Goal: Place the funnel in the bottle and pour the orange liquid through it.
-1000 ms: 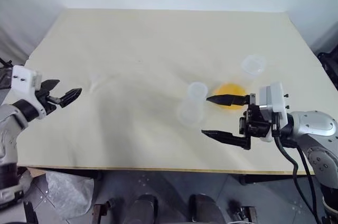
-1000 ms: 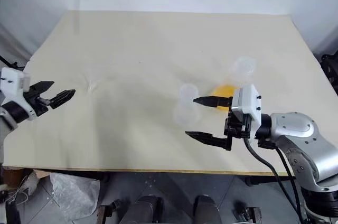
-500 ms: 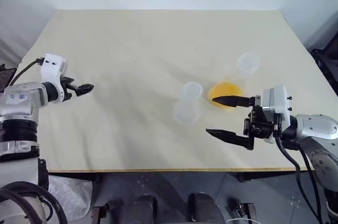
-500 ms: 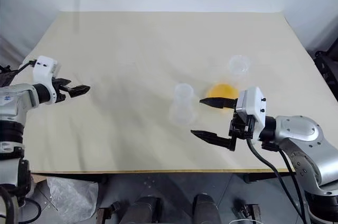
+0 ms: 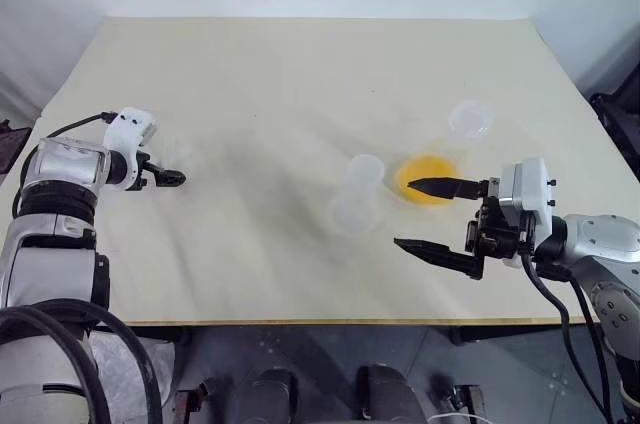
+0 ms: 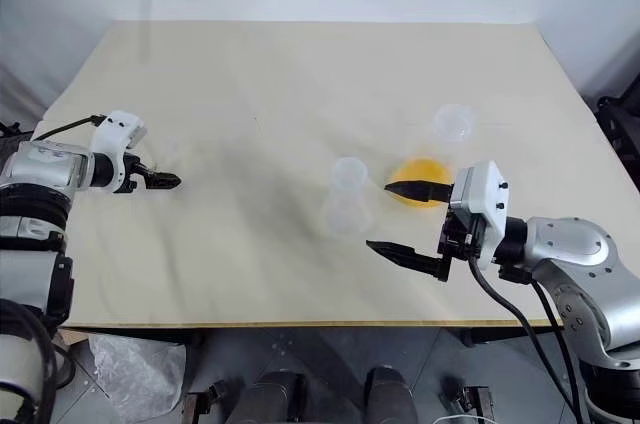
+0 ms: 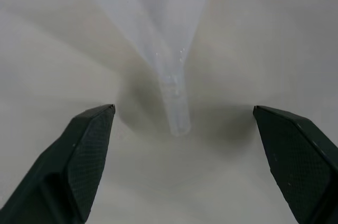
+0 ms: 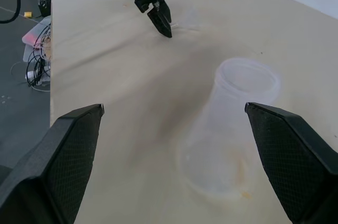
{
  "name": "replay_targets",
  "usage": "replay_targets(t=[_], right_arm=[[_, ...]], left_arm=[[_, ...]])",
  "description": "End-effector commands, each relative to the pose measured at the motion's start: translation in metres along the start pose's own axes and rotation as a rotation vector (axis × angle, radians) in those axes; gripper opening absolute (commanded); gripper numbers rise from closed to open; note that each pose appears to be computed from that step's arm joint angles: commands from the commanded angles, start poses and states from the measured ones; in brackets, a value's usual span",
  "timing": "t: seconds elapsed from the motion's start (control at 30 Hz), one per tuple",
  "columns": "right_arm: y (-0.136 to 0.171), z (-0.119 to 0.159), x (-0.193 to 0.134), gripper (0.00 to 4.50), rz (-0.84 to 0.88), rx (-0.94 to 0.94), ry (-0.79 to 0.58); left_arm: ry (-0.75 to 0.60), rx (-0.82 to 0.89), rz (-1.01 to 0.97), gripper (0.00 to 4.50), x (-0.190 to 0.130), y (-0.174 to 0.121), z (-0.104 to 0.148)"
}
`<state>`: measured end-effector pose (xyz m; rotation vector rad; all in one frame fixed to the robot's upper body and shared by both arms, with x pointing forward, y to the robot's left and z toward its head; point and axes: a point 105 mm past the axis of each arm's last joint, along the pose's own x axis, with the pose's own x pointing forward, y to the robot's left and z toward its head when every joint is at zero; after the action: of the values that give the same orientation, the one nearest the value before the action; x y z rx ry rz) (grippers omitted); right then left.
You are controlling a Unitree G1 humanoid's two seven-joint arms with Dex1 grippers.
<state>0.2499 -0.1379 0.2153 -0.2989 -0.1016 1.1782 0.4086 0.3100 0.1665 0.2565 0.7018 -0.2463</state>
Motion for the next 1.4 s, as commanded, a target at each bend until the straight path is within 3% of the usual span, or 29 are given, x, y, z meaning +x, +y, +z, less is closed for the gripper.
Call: replay_targets(t=[0.03,0.33,0.83,0.97,1.3,1.33,1.4], right_arm=[[0.0,0.009,-0.001,4.5,0.001,-0.055,-0.01],[-0.001,0.008,0.002,4.5,0.005,-0.059,-0.011],[-0.001,0.006,0.002,4.5,-0.012,-0.064,-0.006],[-0.002,0.006,0.001,4.5,-0.015,-0.066,-0.005],[-0.004,0.006,0.001,4.5,-0.025,-0.075,0.0],[-0.005,0.006,0.0,4.5,-0.027,-0.076,0.001],[-0.005,0.006,0.0,4.5,-0.03,-0.078,0.002]], left_arm=[[0.008,0.015,0.026,4.47,-0.006,0.002,0.014],[0.052,0.012,0.05,4.47,-0.001,-0.002,0.017],[-0.056,-0.017,0.083,4.47,0.009,-0.007,0.032],[-0.061,-0.03,0.075,3.65,0.01,-0.009,0.032],[-0.042,-0.051,0.074,0.52,0.011,-0.009,0.028],[-0.044,-0.053,0.076,0.28,0.01,-0.008,0.028],[-0.046,-0.055,0.082,0.21,0.008,-0.005,0.028]])
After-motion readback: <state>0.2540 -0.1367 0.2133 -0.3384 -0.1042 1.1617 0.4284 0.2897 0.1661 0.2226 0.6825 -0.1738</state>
